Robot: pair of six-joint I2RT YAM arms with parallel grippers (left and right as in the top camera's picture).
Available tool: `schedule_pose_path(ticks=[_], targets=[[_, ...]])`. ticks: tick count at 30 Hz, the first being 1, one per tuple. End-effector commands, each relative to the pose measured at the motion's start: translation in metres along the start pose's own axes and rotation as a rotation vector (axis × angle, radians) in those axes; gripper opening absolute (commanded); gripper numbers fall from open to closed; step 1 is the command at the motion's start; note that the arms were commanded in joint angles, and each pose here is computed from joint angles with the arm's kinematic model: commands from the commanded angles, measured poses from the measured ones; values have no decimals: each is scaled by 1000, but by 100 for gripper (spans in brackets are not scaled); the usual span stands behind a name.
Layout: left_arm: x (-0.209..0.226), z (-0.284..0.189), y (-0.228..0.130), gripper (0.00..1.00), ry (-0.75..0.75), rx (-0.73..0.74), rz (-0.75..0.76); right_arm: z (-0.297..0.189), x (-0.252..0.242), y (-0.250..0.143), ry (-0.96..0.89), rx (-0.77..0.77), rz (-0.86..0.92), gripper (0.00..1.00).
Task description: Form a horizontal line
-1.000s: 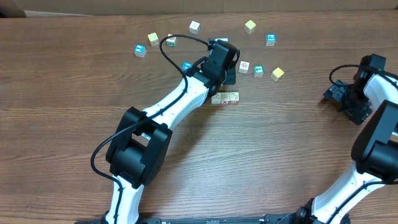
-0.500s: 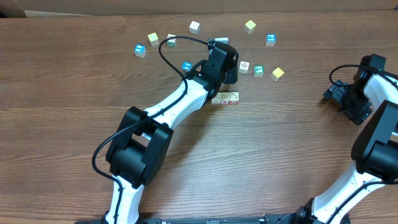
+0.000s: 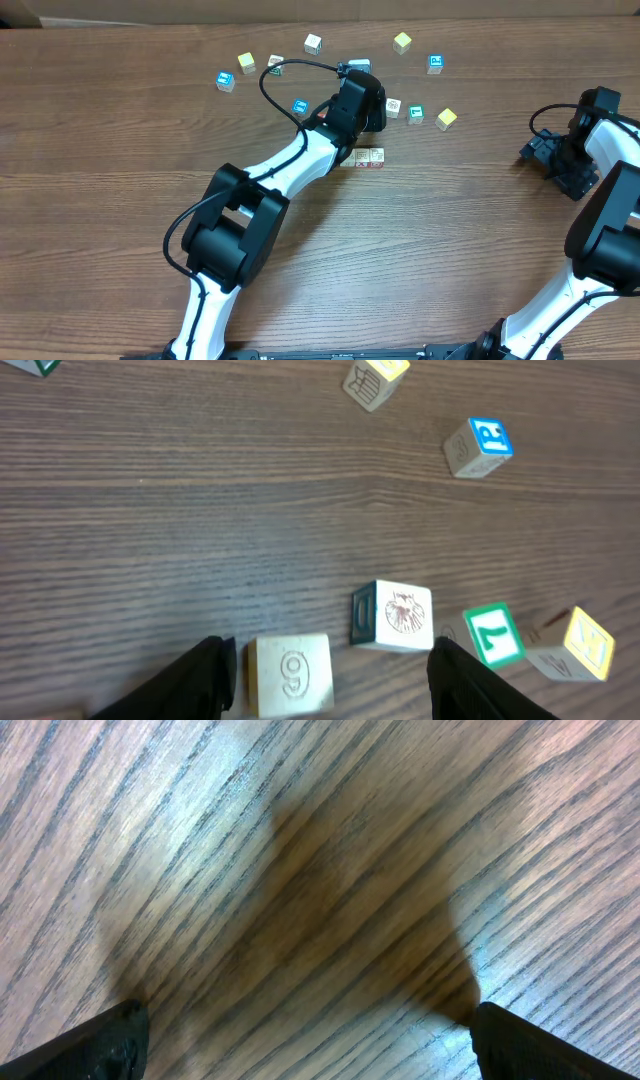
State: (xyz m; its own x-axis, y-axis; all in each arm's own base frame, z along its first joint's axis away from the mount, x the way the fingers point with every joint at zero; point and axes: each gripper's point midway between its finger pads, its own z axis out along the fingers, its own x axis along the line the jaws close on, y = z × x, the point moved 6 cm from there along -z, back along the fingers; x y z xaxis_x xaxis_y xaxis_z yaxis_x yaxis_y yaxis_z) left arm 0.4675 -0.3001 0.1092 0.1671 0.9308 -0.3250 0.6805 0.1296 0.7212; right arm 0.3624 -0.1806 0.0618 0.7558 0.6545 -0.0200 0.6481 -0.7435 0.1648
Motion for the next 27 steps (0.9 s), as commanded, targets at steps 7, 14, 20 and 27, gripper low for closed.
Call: schedule_pose_path(ticks=[7, 14, 20, 27], targets=[[10, 24, -22, 59, 35, 4, 64, 6, -6, -2, -32, 8, 3, 100], [13, 28, -24, 58, 38, 5, 77, 6, -6, -2, -33, 9, 4, 100], [13, 32, -31, 56, 40, 17, 81, 6, -6, -2, -32, 8, 3, 100], [14, 37, -35, 56, 38, 14, 82, 6, -6, -2, -32, 8, 3, 100]])
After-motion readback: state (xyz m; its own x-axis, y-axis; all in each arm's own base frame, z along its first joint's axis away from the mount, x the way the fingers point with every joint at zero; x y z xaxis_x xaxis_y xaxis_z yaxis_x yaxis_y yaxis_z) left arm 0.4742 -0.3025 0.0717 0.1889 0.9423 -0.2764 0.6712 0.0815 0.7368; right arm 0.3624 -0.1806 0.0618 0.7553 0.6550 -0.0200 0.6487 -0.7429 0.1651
